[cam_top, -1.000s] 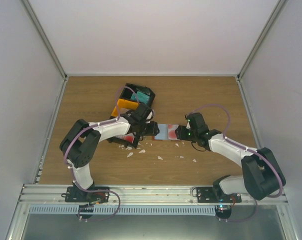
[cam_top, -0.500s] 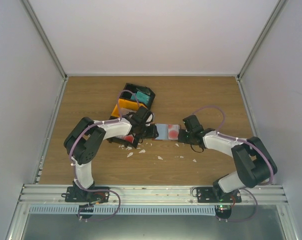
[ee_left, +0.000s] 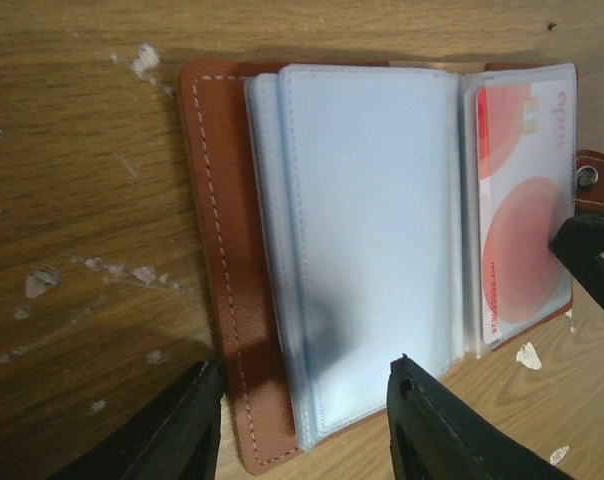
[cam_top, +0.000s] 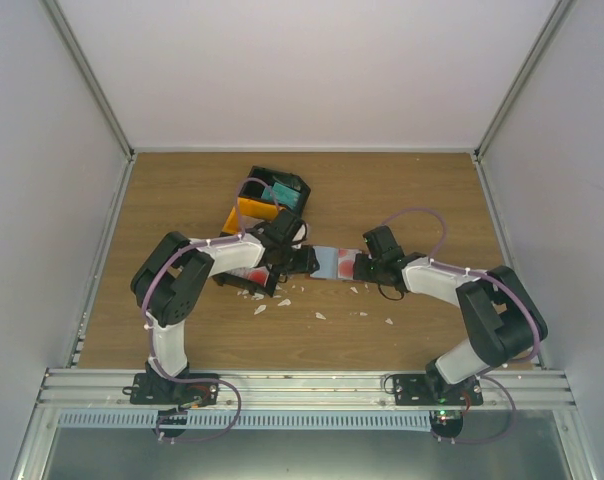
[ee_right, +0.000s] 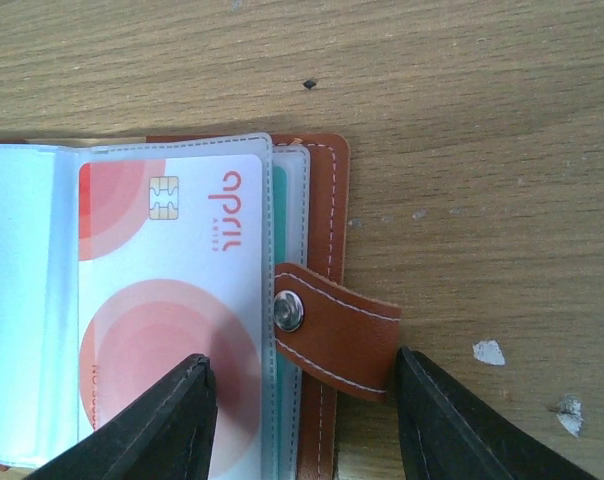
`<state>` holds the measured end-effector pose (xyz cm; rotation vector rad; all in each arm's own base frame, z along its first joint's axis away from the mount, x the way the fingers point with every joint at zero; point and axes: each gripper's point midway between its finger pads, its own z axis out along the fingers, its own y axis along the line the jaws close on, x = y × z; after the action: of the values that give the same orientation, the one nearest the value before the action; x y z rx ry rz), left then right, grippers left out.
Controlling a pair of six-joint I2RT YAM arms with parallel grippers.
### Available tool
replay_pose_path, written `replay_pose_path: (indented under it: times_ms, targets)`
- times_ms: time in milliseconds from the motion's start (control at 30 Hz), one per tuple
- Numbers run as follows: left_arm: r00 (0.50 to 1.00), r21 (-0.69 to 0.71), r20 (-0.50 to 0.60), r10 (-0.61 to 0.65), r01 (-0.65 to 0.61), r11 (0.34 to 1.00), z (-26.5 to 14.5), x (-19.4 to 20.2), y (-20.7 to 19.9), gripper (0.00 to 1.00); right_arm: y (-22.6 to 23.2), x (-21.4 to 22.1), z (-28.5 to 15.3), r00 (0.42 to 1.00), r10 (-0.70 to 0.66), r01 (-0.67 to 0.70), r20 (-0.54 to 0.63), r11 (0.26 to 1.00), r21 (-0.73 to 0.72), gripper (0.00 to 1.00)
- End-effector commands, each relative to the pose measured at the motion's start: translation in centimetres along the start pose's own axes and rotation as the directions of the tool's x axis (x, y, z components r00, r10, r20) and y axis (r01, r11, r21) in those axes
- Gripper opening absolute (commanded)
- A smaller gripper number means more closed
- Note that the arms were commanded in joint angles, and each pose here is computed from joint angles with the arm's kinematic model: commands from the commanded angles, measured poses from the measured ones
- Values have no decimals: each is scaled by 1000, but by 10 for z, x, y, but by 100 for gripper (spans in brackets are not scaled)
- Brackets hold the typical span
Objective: Put the credit cards into the card holder
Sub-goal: Close the card holder at the center of the board.
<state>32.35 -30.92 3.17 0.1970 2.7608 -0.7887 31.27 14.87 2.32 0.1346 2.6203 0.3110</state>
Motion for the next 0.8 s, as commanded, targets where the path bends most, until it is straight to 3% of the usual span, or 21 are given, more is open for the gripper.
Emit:
replay_pose_path:
  times_ms: [0,200,400,533,667,767]
  targets:
    - [999,-81,33,-26,28,996,-2,-3,26,50,0,8,1,1000,6,-7,-18,1000,-22,50]
    - [990,-169,113,-81,99,981,-25,-9,59,67,0,11,-3,1000,10,-10,-19,999,-35,50]
    - [977,-185,174,-125,157,970,-44,-19,80,75,8,12,-2,1000,9,-11,-29,997,-75,50]
    - [980,-113,174,-93,114,987,-48,-23,65,80,9,9,-3,1000,2,-4,-22,997,-77,49]
    - [984,-11,171,-42,44,999,-51,-27,43,97,7,3,-4,1000,-9,8,-8,999,-52,49]
    - [984,47,176,0,-8,999,-52,-27,29,99,4,-3,-4,1000,-18,18,5,1000,-23,49]
